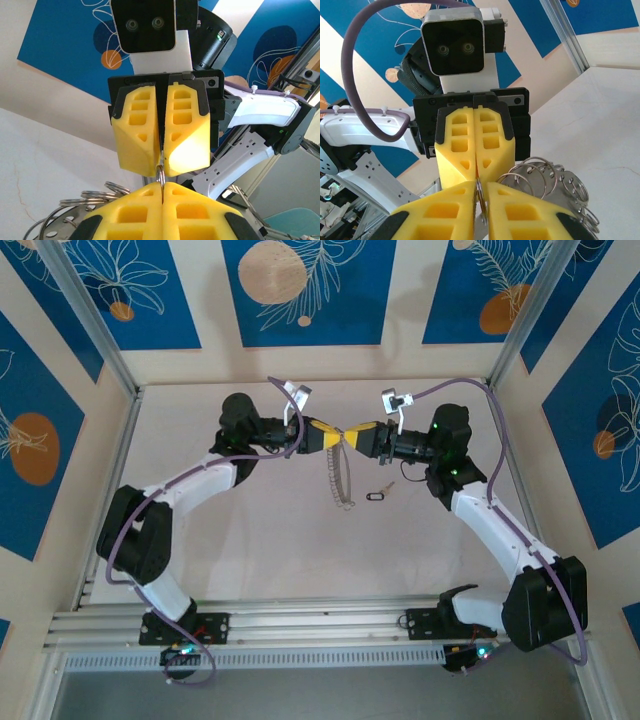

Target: Put the keys on the keyring

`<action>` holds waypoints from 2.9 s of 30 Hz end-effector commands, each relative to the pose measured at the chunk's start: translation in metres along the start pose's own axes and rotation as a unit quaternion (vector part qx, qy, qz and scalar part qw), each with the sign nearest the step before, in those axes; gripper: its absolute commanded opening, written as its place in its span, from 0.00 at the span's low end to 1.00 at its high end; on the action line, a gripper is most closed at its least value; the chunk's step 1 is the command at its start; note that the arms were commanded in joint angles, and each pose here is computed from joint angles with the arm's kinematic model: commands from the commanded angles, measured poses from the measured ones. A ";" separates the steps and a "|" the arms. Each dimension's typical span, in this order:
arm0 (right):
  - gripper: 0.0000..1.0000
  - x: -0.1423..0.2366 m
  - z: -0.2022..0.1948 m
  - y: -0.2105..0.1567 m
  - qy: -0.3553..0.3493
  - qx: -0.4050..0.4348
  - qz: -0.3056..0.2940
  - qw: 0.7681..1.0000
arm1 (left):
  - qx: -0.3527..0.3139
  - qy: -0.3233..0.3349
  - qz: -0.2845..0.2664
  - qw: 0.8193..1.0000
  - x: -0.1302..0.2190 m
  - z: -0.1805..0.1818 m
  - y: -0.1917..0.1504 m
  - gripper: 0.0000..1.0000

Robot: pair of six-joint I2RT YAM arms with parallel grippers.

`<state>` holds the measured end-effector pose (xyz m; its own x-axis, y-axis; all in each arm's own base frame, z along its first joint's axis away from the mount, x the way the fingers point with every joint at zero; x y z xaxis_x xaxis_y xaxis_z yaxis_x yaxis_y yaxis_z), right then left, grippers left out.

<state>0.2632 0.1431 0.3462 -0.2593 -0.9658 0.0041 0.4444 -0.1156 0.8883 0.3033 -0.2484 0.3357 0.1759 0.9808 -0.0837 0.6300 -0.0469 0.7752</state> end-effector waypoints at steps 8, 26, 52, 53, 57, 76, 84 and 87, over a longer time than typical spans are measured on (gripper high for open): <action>0.08 -0.003 0.011 0.009 0.036 0.024 0.004 0.999 | -0.044 -0.024 0.001 0.999 -0.007 -0.013 0.013 0.00; 0.00 -0.003 0.008 0.003 0.039 0.018 0.022 0.999 | -0.047 -0.022 0.000 0.999 -0.007 -0.017 0.016 0.00; 0.00 0.004 0.018 0.026 0.019 0.085 -0.129 0.988 | -0.078 0.113 -0.152 0.979 0.019 -0.046 0.004 0.51; 0.00 0.001 0.019 0.026 0.021 0.087 -0.134 0.987 | -0.077 0.110 -0.154 0.979 0.018 -0.047 0.004 0.51; 0.00 -0.005 0.015 0.027 0.026 0.080 -0.151 0.985 | -0.082 0.099 -0.161 0.979 0.016 -0.051 0.005 0.50; 0.00 -0.014 0.003 0.025 0.032 0.050 -0.171 0.983 | -0.080 0.068 -0.173 0.979 0.004 -0.039 0.018 0.40; 0.00 -0.017 0.004 0.022 0.036 0.045 -0.165 0.985 | -0.091 0.066 -0.184 0.977 0.005 -0.044 0.021 0.40; 0.00 -0.018 0.005 0.020 0.036 0.043 -0.163 0.985 | -0.091 0.065 -0.184 0.976 0.005 -0.044 0.022 0.40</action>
<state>0.2764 0.1590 0.3603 -0.3135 -0.9062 -0.2837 0.3065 -0.3793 0.8730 0.2903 -0.2354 0.3580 -0.1679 0.9555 -0.2427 0.5407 0.2951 0.7877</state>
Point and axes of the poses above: each hand's point on the last joint's axis, 136 mm out from that joint toward the fingers, its own x axis back along the fingers, its own z axis along the line the jaws close on, y = z × x, the point moved 10 cm from there along x, back along the fingers, and after that the axes turned 8 degrees about x, right-handed, at the moved point
